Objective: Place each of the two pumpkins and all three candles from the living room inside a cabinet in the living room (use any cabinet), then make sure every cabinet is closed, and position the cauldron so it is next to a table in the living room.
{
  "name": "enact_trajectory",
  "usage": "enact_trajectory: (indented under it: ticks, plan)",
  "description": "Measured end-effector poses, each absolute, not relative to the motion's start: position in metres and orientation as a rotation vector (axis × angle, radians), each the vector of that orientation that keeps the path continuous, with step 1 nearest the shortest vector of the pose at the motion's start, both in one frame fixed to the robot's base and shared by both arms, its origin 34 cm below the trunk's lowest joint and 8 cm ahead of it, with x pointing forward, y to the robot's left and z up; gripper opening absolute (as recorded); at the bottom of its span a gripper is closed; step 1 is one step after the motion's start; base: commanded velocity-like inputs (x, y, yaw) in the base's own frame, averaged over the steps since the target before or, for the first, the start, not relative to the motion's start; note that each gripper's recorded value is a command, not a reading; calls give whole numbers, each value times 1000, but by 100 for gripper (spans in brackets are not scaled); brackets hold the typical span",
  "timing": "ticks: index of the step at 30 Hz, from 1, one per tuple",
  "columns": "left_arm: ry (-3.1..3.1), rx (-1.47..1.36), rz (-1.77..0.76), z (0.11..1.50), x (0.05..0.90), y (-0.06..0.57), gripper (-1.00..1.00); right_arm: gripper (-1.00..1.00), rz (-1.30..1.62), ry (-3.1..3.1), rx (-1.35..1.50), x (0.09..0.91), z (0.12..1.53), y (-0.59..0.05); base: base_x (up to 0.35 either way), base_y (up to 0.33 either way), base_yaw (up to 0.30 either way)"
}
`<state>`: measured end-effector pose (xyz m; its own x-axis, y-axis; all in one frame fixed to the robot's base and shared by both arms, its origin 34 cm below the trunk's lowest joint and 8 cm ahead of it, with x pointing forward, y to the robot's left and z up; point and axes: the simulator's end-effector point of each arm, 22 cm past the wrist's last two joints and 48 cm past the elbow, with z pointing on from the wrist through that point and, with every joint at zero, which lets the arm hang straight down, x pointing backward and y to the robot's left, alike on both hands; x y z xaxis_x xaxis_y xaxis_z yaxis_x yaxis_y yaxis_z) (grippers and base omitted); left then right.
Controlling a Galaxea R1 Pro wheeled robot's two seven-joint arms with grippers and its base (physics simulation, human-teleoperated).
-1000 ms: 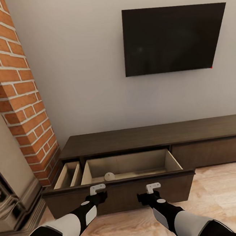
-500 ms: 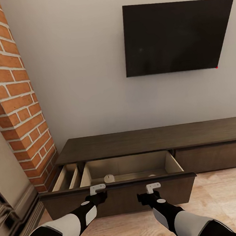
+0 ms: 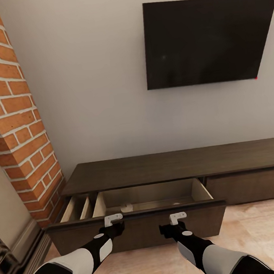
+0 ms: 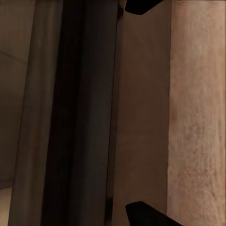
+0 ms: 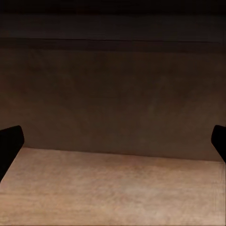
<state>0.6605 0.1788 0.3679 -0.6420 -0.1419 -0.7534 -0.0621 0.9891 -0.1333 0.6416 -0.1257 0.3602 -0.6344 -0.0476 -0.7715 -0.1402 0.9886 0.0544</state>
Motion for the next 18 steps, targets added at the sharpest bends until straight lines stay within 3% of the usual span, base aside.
enact_trajectory:
  ticks: [18]
  plan:
    - [2268,-141,-119,368,661,179,100,100,136,2258,-130,641,360,-126,183,0,0]
